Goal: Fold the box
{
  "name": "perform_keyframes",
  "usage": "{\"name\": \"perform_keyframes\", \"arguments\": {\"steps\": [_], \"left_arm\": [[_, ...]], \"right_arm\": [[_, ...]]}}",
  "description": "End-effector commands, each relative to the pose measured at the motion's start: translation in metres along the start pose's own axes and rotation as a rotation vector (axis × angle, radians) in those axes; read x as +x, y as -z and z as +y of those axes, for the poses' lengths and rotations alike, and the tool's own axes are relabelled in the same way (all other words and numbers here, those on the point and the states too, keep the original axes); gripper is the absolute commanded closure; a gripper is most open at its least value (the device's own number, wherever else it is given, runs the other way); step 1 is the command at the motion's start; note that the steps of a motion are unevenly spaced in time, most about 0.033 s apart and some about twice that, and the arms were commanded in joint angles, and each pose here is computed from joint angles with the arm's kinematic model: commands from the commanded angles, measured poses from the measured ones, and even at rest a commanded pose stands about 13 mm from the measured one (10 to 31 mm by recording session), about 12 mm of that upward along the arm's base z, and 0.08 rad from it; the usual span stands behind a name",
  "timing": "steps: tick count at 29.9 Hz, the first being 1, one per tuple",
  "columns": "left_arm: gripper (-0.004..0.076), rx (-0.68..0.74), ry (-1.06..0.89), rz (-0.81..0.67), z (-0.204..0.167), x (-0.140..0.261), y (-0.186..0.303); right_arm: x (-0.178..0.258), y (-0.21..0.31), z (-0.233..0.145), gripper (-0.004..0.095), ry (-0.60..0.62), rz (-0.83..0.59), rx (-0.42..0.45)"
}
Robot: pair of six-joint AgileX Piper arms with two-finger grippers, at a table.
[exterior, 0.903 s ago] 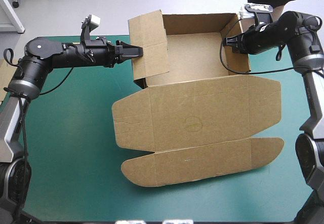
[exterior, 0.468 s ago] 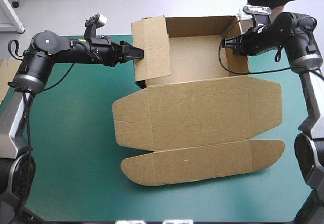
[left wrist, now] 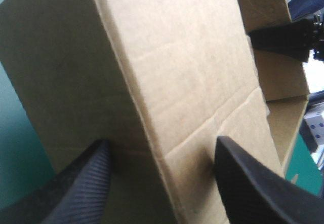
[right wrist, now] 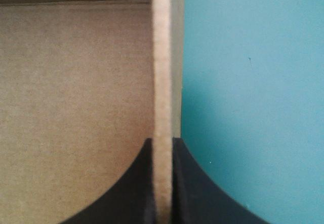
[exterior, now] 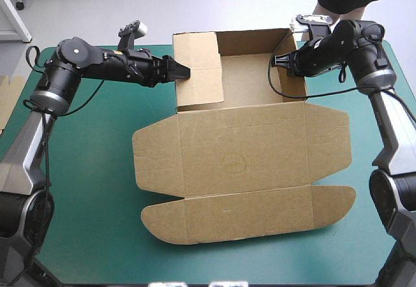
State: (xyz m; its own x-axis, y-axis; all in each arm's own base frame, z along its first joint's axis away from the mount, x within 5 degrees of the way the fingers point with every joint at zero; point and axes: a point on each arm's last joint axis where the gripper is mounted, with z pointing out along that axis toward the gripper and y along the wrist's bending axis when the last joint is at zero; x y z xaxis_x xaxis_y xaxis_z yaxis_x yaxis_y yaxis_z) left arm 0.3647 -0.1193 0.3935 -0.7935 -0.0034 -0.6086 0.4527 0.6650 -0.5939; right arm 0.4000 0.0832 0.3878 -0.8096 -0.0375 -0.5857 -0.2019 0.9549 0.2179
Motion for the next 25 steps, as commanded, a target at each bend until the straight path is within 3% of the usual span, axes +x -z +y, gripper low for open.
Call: {"name": "perform_keyframes", "arguments": {"steps": [1,12,21,25], "left_arm": [[0.0297,-0.017,-0.038,-0.067,-0.024,-0.012,0.018],[0.0304,-0.258,-0.074,0.018,-0.019,-0.02,0.0],[0.0307,-0.305,-0.064,0.079,-0.012,-0.022,-0.026],[0.0376,-0.331,-0.05,0.107,-0.005,-0.02,-0.031]], "right_arm": [[-0.007,0.029,0.015,0.0909,-0.016,-0.105,-0.059],[-0.004,0.013,0.019,0.0906,-0.002,-0.053,0.002],[-0.004,0.008,0.029,0.0906,-0.026,-0.066,-0.026],[-0.004,0.003,0.029,0.0906,-0.048,-0.056,-0.03]]}}
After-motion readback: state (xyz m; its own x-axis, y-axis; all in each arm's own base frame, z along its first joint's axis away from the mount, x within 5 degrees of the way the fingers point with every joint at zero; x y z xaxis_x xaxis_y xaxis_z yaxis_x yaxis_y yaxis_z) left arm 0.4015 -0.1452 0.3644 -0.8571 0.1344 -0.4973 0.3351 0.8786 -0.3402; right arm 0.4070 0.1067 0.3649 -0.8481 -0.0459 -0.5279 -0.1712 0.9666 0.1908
